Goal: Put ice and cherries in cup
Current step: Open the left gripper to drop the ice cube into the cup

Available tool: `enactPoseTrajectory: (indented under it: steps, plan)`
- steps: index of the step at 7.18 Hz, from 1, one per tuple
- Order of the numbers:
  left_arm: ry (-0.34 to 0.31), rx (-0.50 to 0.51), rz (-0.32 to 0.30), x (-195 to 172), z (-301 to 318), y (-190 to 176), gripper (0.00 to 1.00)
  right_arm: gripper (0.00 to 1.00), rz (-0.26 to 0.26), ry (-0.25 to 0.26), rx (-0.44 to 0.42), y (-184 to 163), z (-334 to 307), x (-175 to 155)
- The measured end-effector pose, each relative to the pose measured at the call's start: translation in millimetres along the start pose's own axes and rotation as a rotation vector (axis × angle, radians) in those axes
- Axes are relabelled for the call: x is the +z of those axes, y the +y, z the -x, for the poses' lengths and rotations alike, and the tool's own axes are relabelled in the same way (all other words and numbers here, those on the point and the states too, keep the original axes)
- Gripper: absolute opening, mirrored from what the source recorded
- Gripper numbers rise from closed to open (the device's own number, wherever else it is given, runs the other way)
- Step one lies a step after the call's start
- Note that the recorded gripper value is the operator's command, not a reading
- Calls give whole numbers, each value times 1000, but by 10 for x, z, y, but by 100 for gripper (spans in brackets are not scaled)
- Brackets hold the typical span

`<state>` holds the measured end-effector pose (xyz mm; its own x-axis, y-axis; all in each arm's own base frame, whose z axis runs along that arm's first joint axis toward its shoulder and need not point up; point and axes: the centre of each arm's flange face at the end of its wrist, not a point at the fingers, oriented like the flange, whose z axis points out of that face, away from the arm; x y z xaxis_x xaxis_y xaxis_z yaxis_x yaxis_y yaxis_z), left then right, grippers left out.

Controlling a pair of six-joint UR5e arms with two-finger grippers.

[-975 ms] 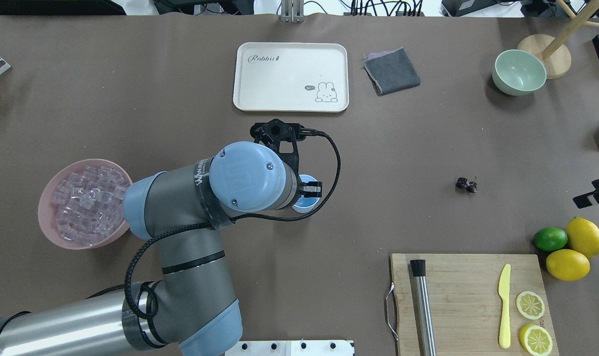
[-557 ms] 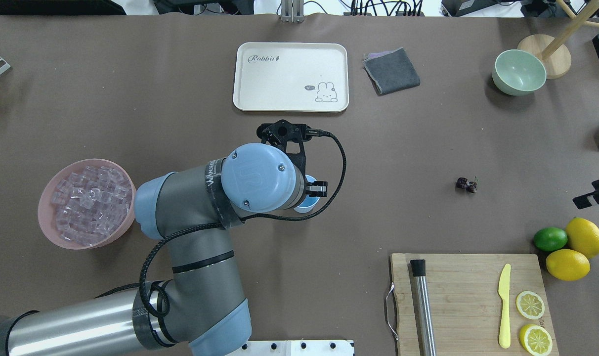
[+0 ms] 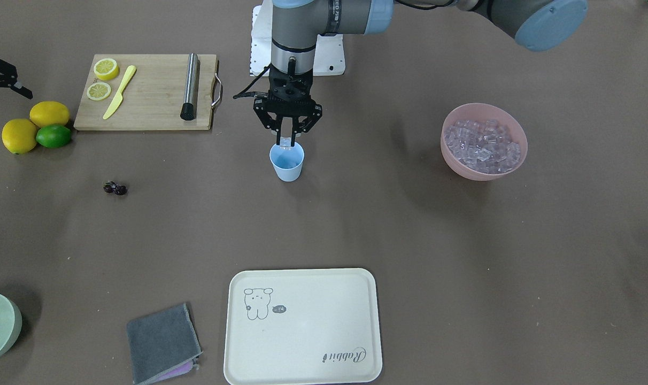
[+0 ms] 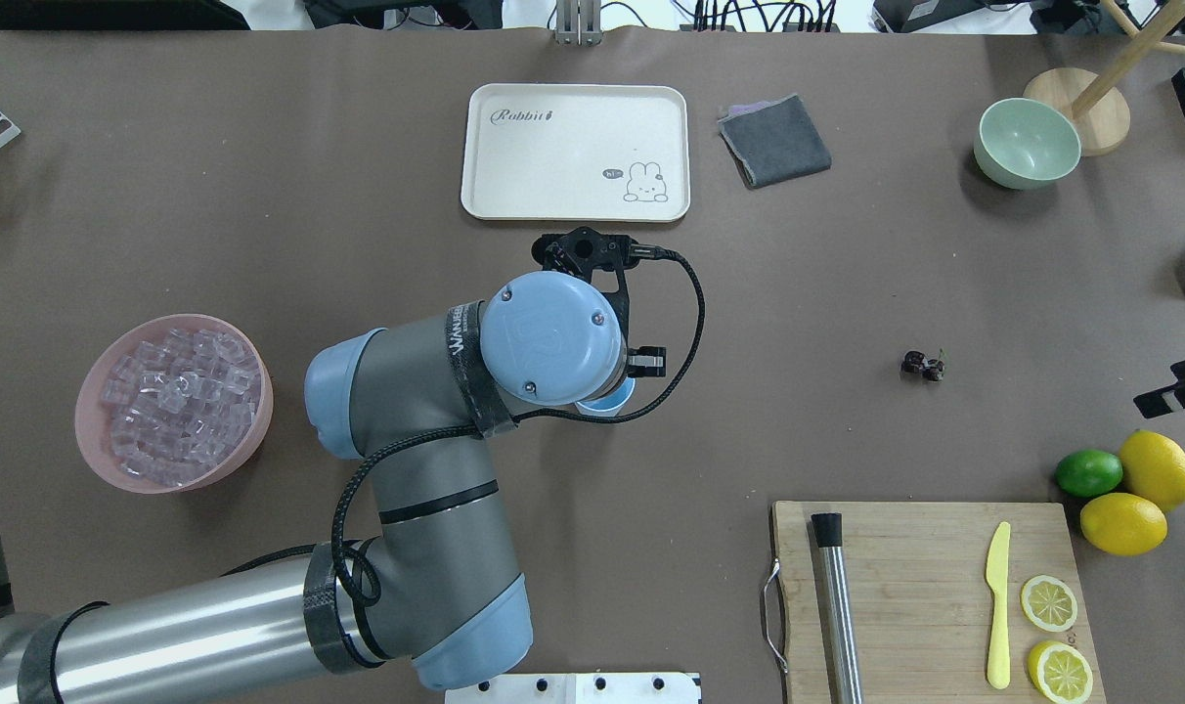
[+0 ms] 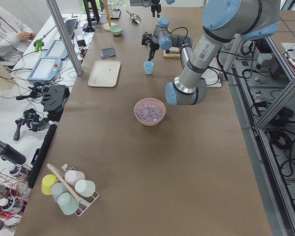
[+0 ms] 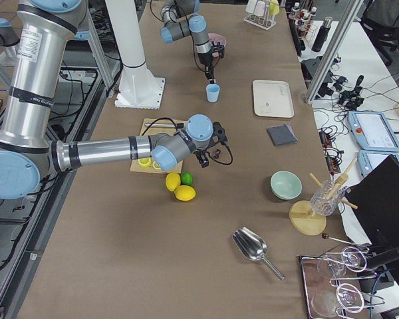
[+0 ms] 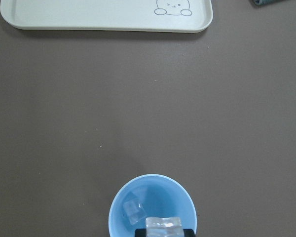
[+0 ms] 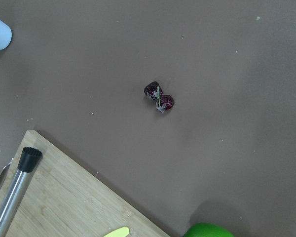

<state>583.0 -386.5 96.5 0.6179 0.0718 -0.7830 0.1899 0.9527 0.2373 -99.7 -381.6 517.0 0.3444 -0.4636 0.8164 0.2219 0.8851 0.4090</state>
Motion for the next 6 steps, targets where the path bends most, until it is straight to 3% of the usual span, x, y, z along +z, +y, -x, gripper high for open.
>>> enactPoseTrajectory:
  steps: [1,4,6]
  plan:
    - [-2,1,0,9,3,-7,83,99,0,0,0,0,0,0]
    - [14,0,-8,-92,93,-14,83,99,0,2,12,-12,10,5]
    - [13,50,-32,-270,709,-37,83,99,-7,13,40,-148,91,44]
